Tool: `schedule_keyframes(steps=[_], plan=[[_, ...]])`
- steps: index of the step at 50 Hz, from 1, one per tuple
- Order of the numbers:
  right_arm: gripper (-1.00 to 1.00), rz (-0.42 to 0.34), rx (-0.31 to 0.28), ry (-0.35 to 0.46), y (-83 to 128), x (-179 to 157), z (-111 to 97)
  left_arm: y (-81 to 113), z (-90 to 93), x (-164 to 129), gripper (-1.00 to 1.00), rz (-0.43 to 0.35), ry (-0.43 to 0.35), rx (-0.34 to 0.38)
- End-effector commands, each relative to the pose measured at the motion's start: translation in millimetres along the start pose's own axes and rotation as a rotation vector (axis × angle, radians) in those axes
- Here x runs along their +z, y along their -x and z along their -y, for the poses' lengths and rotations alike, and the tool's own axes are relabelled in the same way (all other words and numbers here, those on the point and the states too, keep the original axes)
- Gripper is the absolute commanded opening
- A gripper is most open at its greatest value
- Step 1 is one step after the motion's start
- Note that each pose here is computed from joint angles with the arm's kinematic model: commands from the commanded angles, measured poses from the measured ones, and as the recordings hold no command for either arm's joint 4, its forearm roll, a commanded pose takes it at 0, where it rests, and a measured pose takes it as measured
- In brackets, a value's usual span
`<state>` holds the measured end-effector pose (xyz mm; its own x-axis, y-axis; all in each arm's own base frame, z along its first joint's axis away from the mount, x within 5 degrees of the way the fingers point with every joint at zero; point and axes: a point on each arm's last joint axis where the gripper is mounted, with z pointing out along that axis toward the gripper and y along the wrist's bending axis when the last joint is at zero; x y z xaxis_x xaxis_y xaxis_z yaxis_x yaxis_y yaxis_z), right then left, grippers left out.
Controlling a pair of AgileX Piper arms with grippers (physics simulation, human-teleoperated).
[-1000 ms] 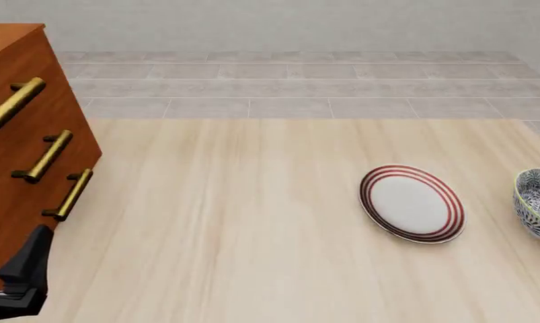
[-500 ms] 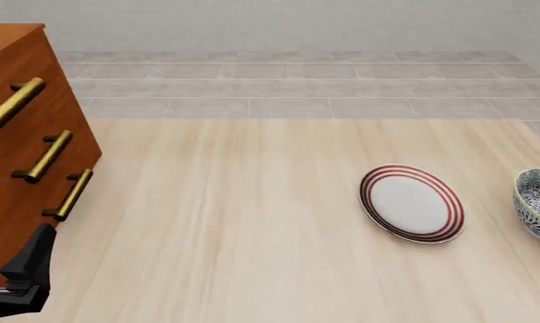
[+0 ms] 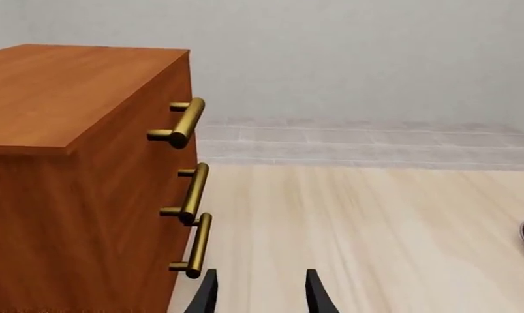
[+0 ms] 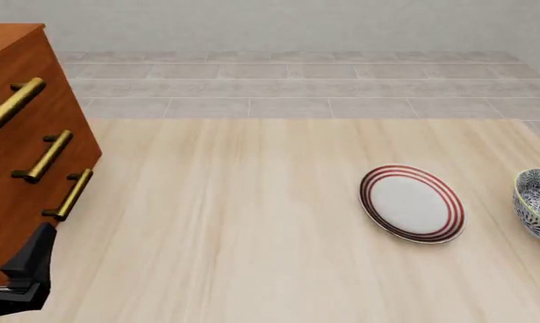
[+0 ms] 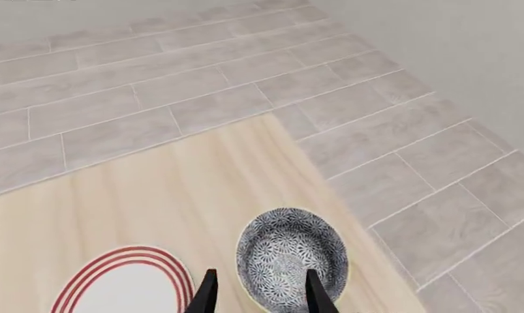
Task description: Put the bowl on top of the cabinet.
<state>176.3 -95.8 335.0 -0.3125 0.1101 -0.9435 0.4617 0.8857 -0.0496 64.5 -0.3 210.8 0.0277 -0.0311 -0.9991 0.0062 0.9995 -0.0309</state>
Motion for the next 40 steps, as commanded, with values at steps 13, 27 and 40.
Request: schedule_keyframes(steps=[13,27,40], plan=[[1.0,-0.015,0.029,-0.092,-2.3,12.2,20.8,-0.3,-0.3,-0.1,1.0,-0.003,0.005,0.003],[1.0,-0.03,0.048,-0.137,-4.1,27.6,33.3,-0.6,-0.3,1.2,1.0,-0.01,0.005,0.012],[1.0,-0.06,0.072,-0.161,-14.8,47.9,42.1,-0.9,-0.6,2.8,1.0,-0.017,0.008,0.018]])
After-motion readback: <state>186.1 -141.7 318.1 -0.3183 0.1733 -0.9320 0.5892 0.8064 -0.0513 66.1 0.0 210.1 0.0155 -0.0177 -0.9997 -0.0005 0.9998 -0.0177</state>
